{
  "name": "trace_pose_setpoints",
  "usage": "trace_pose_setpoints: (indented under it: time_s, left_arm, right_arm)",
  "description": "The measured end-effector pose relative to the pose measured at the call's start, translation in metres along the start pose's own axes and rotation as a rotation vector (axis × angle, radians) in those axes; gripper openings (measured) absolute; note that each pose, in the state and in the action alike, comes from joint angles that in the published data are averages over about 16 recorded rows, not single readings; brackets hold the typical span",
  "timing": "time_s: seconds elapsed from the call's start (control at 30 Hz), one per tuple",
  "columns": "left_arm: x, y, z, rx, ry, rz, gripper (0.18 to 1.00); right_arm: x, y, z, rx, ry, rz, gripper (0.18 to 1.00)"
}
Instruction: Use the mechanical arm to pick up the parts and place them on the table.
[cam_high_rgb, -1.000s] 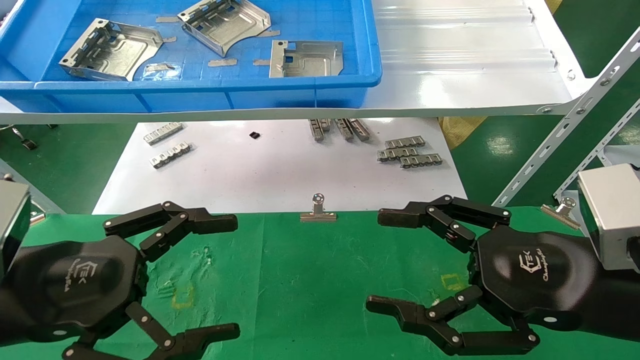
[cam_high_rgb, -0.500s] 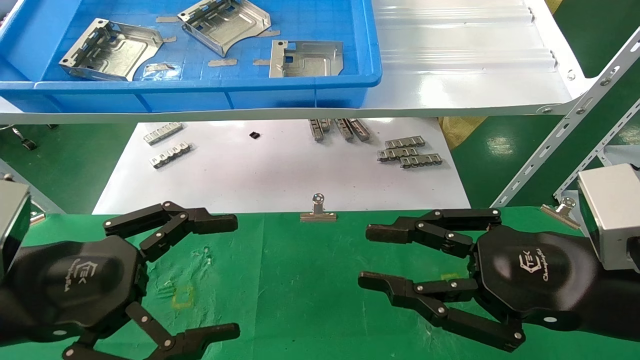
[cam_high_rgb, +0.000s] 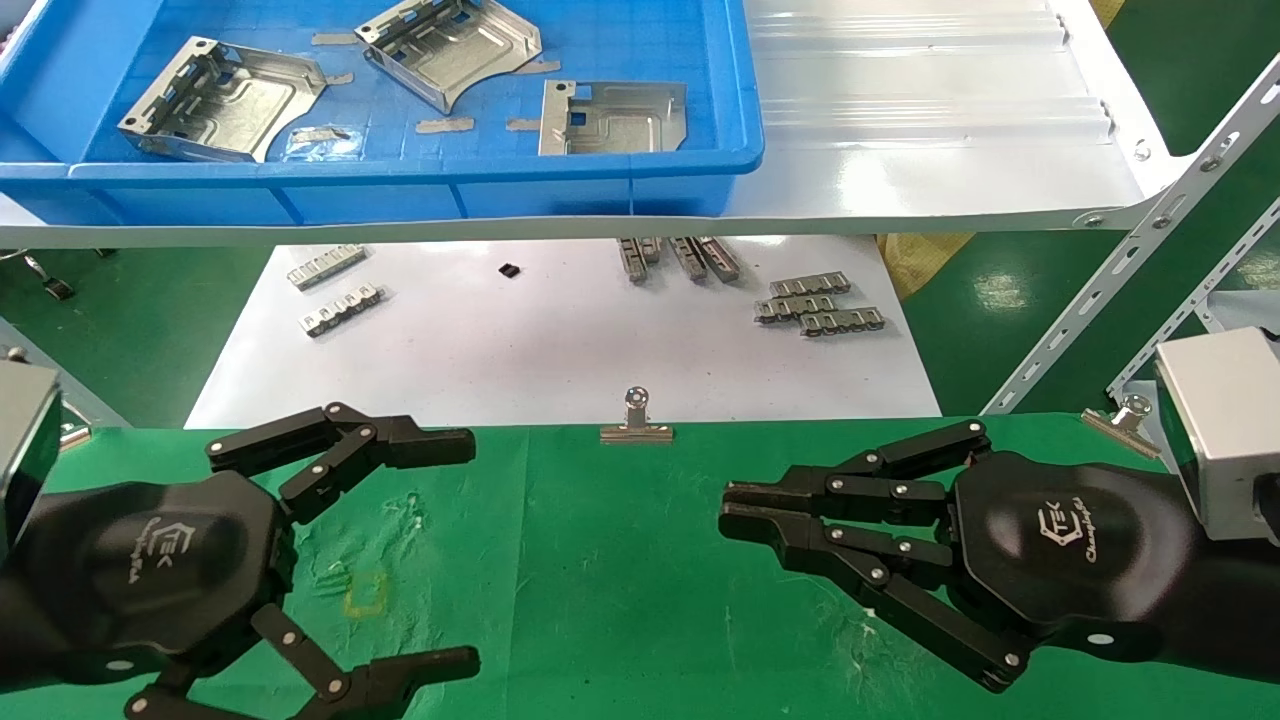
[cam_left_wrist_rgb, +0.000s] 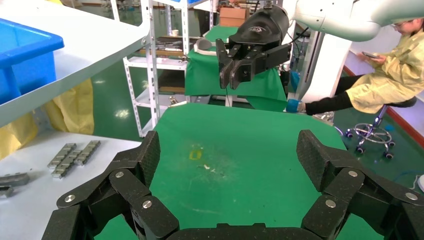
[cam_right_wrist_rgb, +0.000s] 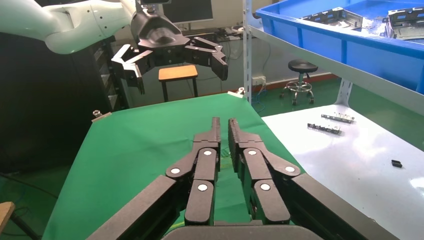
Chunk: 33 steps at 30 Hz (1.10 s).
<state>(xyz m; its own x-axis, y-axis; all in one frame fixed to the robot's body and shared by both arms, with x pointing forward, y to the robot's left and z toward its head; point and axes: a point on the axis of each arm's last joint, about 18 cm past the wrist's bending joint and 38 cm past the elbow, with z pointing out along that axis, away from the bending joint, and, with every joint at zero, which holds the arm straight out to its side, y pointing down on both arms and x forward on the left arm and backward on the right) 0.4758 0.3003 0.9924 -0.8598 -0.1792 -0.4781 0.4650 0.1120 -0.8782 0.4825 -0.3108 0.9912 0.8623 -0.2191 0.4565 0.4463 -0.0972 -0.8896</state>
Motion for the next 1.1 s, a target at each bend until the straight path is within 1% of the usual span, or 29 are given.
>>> trace_pose_setpoints:
  time_s: [0.2,0.4,0.77,0.93,1.1]
  left_arm:
    - [0.000,0.000,0.000,0.000,0.000,0.000,1.000]
    - [0.000,0.000,0.000,0.000,0.000,0.000,1.000]
    - [-0.004,-0.002,0.000,0.002,-0.010,0.007,1.000]
    - [-0.022,-0.013,0.001,0.007,-0.050,0.047,1.000]
    - [-0.058,-0.033,0.003,0.006,-0.121,0.110,1.000]
  right_arm:
    - [0.000,0.000,0.000,0.000,0.000,0.000,0.227]
    - [0.000,0.000,0.000,0.000,0.000,0.000,0.198]
    - [0.000,0.000,0.000,0.000,0.000,0.000,0.192]
    - [0.000,0.000,0.000,0.000,0.000,0.000,0.197]
    - [0.000,0.000,0.000,0.000,0.000,0.000,0.213]
